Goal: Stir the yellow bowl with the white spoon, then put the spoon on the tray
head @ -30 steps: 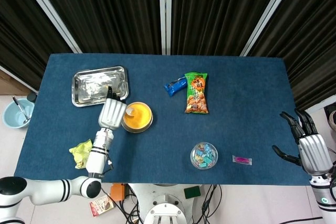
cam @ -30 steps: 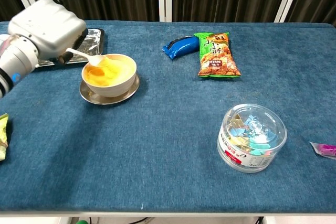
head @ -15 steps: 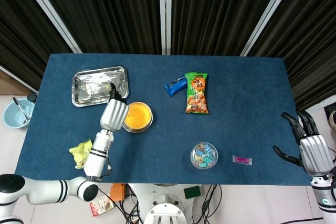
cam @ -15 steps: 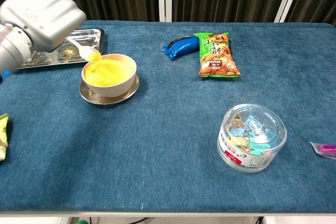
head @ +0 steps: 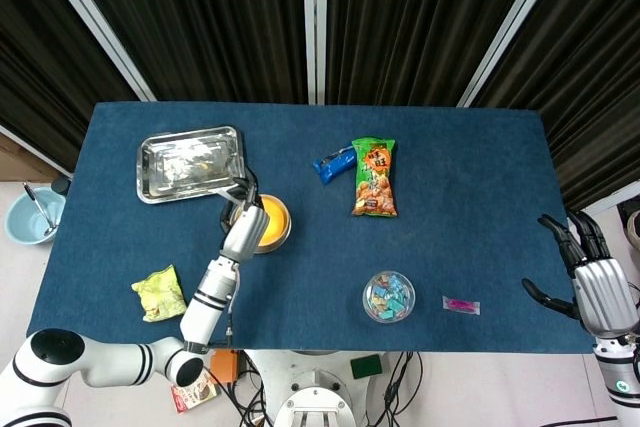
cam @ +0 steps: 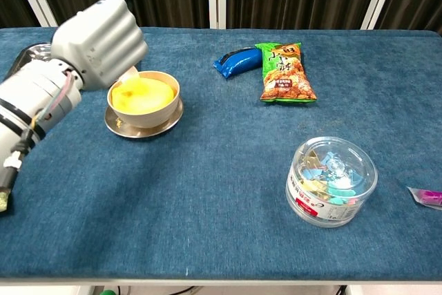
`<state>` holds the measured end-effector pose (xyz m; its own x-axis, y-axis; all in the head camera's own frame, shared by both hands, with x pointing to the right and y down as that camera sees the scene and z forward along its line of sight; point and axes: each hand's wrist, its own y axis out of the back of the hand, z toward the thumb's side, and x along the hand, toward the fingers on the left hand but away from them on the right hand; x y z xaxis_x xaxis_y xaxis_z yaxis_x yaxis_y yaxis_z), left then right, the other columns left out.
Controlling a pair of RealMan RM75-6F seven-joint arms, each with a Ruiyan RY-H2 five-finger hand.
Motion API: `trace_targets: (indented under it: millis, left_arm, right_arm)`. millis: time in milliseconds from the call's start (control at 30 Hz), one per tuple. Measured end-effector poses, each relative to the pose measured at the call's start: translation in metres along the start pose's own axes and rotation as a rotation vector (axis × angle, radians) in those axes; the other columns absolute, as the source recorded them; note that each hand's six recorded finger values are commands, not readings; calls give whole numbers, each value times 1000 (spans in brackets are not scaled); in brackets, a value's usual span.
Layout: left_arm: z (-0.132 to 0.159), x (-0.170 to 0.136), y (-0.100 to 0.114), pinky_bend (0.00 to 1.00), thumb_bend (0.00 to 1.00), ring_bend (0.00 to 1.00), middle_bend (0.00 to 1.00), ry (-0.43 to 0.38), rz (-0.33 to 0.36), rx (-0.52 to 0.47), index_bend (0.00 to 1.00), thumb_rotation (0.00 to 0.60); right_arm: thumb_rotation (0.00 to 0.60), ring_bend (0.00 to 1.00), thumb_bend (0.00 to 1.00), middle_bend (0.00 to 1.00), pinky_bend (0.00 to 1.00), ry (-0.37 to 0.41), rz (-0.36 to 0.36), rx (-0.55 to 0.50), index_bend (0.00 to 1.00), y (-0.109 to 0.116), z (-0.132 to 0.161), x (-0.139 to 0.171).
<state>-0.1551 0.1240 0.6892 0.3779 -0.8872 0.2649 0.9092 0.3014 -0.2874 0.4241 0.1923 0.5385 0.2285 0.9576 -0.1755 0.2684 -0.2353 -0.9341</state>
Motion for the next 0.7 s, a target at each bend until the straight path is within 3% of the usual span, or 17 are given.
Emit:
trace_targets:
  millis: [433,533,700]
  left_arm:
    - [-2,1,5,193,455,346,524,5,-50,102,653,600]
    - [0,0,2,196,454,346,527,-9,-77,93,653,600]
    - [2,0,5,197,455,346,532,-14,-62,86,655,600]
  right_arm:
    - [600,0,176,173,62,0,-12,-2,34,3,-1,1]
    - [600,0,176,173,62,-2,-11,-3,34,2,-2,2]
    - [600,0,176,173,62,-2,-10,-5,35,2,-2,1]
